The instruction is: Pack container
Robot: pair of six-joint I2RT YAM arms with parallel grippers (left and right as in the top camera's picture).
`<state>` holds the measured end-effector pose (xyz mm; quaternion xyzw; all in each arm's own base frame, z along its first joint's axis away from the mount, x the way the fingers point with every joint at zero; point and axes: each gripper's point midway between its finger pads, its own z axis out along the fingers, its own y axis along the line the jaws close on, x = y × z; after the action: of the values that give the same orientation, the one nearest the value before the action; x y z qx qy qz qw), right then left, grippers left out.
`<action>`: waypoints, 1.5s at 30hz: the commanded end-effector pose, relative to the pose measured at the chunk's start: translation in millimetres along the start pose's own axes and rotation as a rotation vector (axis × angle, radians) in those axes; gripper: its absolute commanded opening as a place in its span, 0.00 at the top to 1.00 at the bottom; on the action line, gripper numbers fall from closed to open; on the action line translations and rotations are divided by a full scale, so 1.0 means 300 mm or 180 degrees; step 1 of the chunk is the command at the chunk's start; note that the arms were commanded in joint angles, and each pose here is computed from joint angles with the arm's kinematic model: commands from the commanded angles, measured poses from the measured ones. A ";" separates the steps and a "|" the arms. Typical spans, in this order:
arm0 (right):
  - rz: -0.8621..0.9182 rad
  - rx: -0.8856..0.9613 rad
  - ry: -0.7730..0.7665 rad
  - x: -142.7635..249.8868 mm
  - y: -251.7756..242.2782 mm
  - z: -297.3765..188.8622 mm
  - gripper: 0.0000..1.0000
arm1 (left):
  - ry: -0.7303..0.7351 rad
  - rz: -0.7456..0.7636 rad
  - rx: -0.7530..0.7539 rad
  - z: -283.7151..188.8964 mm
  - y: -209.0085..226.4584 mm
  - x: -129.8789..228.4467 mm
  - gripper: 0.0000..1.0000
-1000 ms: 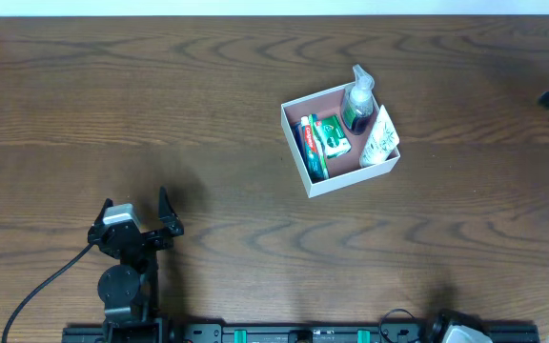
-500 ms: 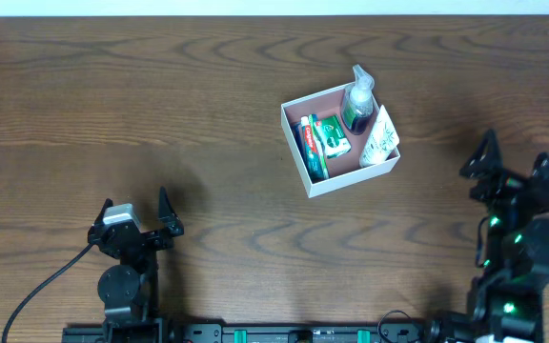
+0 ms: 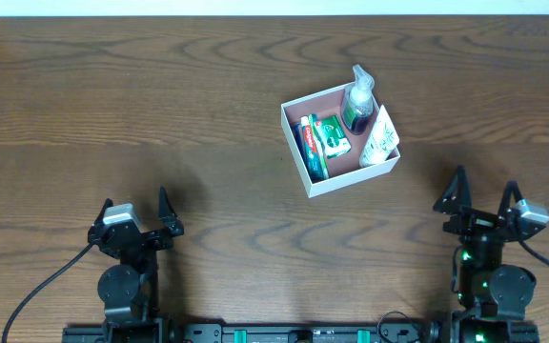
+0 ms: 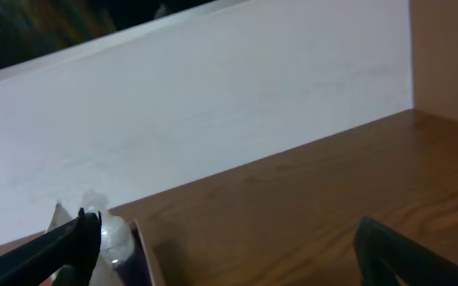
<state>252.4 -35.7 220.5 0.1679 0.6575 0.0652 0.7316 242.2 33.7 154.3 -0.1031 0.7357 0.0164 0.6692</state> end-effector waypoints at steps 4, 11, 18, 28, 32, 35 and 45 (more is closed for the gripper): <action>0.0046 -0.0048 0.0086 0.061 0.002 -0.004 0.01 | 0.0176 -0.0023 -0.0083 0.005 0.019 0.062 0.02; 0.0028 0.0214 0.0028 0.073 -0.050 -0.008 0.01 | 0.0176 -0.0023 -0.0084 0.005 0.019 0.062 0.02; 0.0045 0.0196 -0.0110 0.059 -0.053 -0.029 0.01 | 0.0176 -0.0023 -0.0083 0.005 0.019 0.062 0.02; 0.0026 0.0227 0.0027 0.095 -0.064 -0.039 0.01 | 0.0176 -0.0023 -0.0083 0.005 0.019 0.062 0.02; -0.0013 0.0324 0.0303 0.166 -0.089 -0.045 0.01 | 0.0176 -0.0023 -0.0083 0.005 0.019 0.062 0.02; -0.0255 0.0315 0.0362 0.177 -0.091 -0.046 0.01 | 0.0176 -0.0023 -0.0083 0.005 0.019 0.062 0.02; -0.0317 0.0312 0.0365 0.177 -0.091 -0.046 0.01 | 0.0175 -0.0023 -0.0084 0.005 0.019 0.062 0.02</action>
<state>242.0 -45.0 161.1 0.1784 0.7053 0.0109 0.6860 242.2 33.7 154.3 -0.1031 0.7357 0.0164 0.6692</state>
